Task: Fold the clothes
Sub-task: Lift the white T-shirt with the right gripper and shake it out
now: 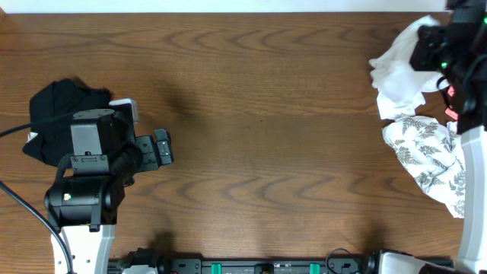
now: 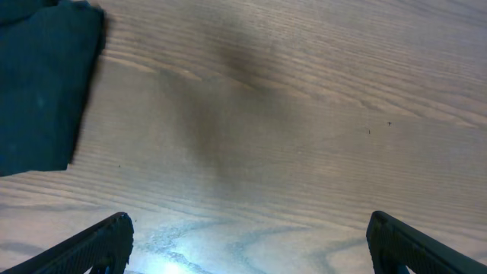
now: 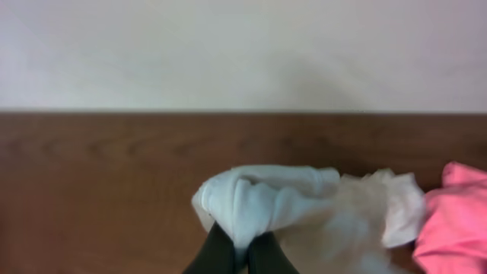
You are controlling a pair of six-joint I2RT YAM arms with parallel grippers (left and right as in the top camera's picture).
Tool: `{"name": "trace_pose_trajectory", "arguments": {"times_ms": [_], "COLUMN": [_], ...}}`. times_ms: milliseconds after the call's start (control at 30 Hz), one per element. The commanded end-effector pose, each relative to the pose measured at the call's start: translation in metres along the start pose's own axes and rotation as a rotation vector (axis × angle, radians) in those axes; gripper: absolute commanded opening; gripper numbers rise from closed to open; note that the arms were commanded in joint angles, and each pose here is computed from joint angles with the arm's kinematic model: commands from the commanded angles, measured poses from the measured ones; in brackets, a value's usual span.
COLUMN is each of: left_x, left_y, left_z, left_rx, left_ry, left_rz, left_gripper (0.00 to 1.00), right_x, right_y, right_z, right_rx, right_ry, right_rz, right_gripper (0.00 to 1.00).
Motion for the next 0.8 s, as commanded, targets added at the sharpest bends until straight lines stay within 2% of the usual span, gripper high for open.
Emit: {"name": "trace_pose_trajectory", "arguments": {"times_ms": [0, 33, 200, 367, 467, 600, 767], "left_x": [-0.004, -0.004, -0.004, -0.004, -0.004, -0.004, -0.004], "left_y": [-0.001, -0.001, -0.001, -0.002, -0.002, -0.002, -0.002], "left_z": [0.005, 0.005, 0.005, 0.005, 0.006, 0.009, 0.011], "left_rx": [0.014, 0.014, 0.014, 0.014, 0.014, 0.015, 0.016], "left_ry": [-0.013, -0.013, -0.013, -0.013, -0.018, -0.030, -0.041], "left_rz": [-0.001, -0.001, -0.002, -0.002, -0.003, -0.003, -0.005], "left_gripper": [0.98, 0.98, 0.98, 0.98, 0.98, 0.98, 0.98], "right_x": [0.012, 0.012, 0.000, -0.010, -0.033, -0.091, -0.151], "right_y": [0.015, 0.020, 0.092, 0.118, 0.138, 0.169, 0.182], "right_z": [-0.019, -0.022, -0.041, -0.030, -0.006, 0.040, 0.091], "right_rx": [-0.067, -0.079, -0.306, -0.340, -0.344, -0.352, -0.349], "right_ry": [0.071, 0.084, 0.111, 0.048, -0.055, -0.241, -0.436], "right_rz": [0.037, 0.051, 0.413, 0.472, 0.530, 0.680, 0.710], "right_gripper": [0.01, 0.01, 0.01, 0.01, 0.01, 0.01, 0.01]}}
Point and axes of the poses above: each gripper's point midway between its finger pads, its own x axis out along the fingers, its own y axis along the line the jaws close on, z = x × y, the point moved 1 cm from there along -x, back along the fingers, and after that the axes turned 5 degrees about x, right-handed, at the moved point
